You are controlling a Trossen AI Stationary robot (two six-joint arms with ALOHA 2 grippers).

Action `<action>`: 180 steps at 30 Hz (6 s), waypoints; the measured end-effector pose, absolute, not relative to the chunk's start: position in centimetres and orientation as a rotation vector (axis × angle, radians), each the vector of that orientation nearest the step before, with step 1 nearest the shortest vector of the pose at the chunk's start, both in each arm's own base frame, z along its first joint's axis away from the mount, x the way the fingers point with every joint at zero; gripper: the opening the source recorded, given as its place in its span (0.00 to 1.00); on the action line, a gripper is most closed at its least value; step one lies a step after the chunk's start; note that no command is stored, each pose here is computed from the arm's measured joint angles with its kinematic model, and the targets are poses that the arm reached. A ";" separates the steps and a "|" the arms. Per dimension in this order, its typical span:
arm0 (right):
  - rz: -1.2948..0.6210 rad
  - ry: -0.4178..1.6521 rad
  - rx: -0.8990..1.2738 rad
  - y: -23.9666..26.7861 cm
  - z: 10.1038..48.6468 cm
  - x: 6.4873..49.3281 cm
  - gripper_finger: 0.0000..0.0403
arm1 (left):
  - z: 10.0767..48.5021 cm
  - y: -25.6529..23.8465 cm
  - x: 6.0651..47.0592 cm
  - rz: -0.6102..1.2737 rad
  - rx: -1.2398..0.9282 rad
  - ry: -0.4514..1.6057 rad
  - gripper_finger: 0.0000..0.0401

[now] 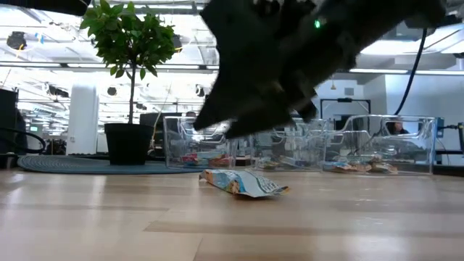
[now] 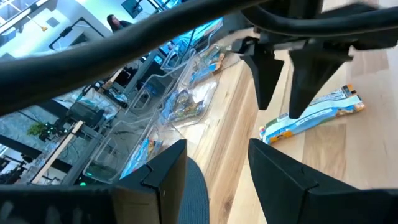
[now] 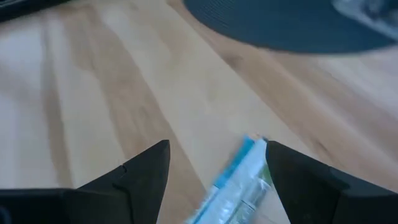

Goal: Pick and place Granola Bars by type
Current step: Put the yellow granola bar into the right transparent bin, then return to Home Position

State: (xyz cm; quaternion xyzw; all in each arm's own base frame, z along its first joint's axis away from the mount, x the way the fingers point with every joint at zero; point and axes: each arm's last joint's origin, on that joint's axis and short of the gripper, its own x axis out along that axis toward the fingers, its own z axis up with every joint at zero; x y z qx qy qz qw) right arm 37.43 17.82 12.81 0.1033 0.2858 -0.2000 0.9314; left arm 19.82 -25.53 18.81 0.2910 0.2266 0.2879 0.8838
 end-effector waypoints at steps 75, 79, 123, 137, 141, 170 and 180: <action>-0.331 0.794 -0.102 20.1 10.1 37.4 0.31 | 18.2 -24.9 21.8 0.614 0.604 0.565 0.42; -0.367 0.784 -0.134 20.0 10.1 37.4 0.31 | 18.2 -24.9 21.8 0.613 0.608 0.568 0.42; -1.178 1.015 -0.138 7.0 24.6 29.5 0.30 | 18.1 -25.0 21.7 0.612 0.581 0.624 0.42; -1.395 1.099 0.034 -0.8 24.5 24.0 0.30 | 18.1 -25.1 21.9 0.606 0.591 0.588 0.42; -1.419 1.132 0.084 -2.6 23.7 23.7 0.30 | 18.1 -25.1 21.9 0.606 0.599 0.572 0.42; -1.376 1.204 -0.007 -3.8 22.1 23.7 0.67 | 18.3 -25.1 22.1 0.602 0.645 0.503 0.42; -1.069 0.913 -0.505 4.8 25.5 24.2 0.67 | 18.7 -25.1 22.7 0.614 0.682 0.389 0.42</action>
